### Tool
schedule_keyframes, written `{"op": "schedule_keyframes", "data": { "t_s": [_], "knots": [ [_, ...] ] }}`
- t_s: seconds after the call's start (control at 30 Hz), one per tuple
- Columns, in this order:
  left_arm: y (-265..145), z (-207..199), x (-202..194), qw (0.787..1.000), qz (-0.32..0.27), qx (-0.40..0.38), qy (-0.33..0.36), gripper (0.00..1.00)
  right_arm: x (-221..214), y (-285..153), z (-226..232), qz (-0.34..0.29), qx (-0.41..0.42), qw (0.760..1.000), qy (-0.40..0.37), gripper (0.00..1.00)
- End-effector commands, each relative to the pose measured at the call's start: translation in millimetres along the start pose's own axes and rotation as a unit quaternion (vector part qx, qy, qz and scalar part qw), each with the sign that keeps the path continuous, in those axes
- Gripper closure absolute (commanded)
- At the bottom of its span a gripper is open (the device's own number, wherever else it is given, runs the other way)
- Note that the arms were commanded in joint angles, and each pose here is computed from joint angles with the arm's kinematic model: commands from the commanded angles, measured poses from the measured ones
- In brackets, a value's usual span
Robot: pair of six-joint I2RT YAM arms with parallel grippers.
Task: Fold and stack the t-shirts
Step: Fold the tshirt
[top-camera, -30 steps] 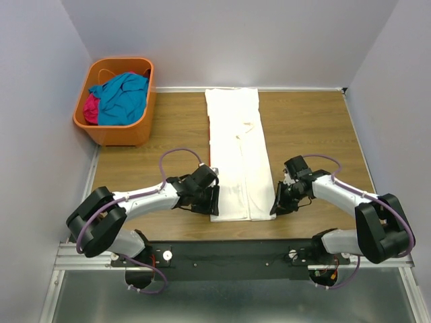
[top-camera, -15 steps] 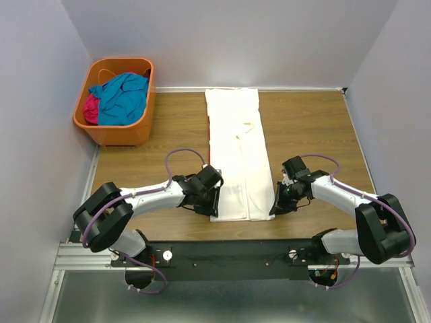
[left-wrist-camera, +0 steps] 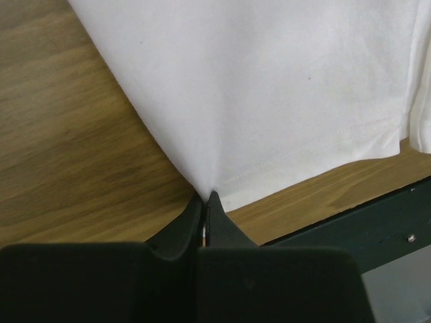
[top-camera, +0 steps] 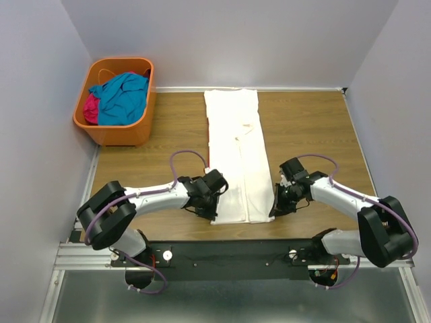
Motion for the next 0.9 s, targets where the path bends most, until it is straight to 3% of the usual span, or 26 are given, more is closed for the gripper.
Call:
{"op": "schedule_keyframes", "data": {
  "t_s": [0.0,0.13,0.2,0.47,0.53,0.67,0.87],
  "knots": [
    [-11,-3,-29,0.999,0.042,0.023,0.005,1.00,-10,-9,-1,-0.009,-0.029,0.999,-0.012,0.99],
    [-25,-28,-51,0.998,0.063,-0.028,0.014,1.00,-28,-19,5,0.014,-0.021,0.999,-0.027,1.00],
    [-34,-36,-41,0.997,0.034,-0.057,0.027,1.00,-23,-27,6,-0.006,-0.030,0.999,-0.033,1.00],
    [-51,19,81,0.992,-0.124,-0.021,0.009,1.00,57,-57,72,-0.134,-0.056,0.985,-0.091,1.00],
    [-48,29,98,0.990,-0.138,-0.015,0.013,1.00,77,-53,79,-0.153,-0.078,0.979,-0.106,1.00],
    [-39,50,143,0.984,-0.174,-0.038,0.008,1.00,128,-62,109,-0.220,-0.046,0.968,-0.111,1.00],
    [-37,77,181,0.980,-0.197,0.012,0.013,1.00,170,-53,124,-0.236,-0.045,0.962,-0.127,0.99]
  ]
}}
Point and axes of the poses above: each gripper's point midway between its finger pads, its own y axis out along the fingers, its own z axis along the line the jaws close on, x = y × z, the point moved 4 cm from there along -y, back along the fingers, and after that the axes turned 14 degrees about y, right-handed, at the moved point
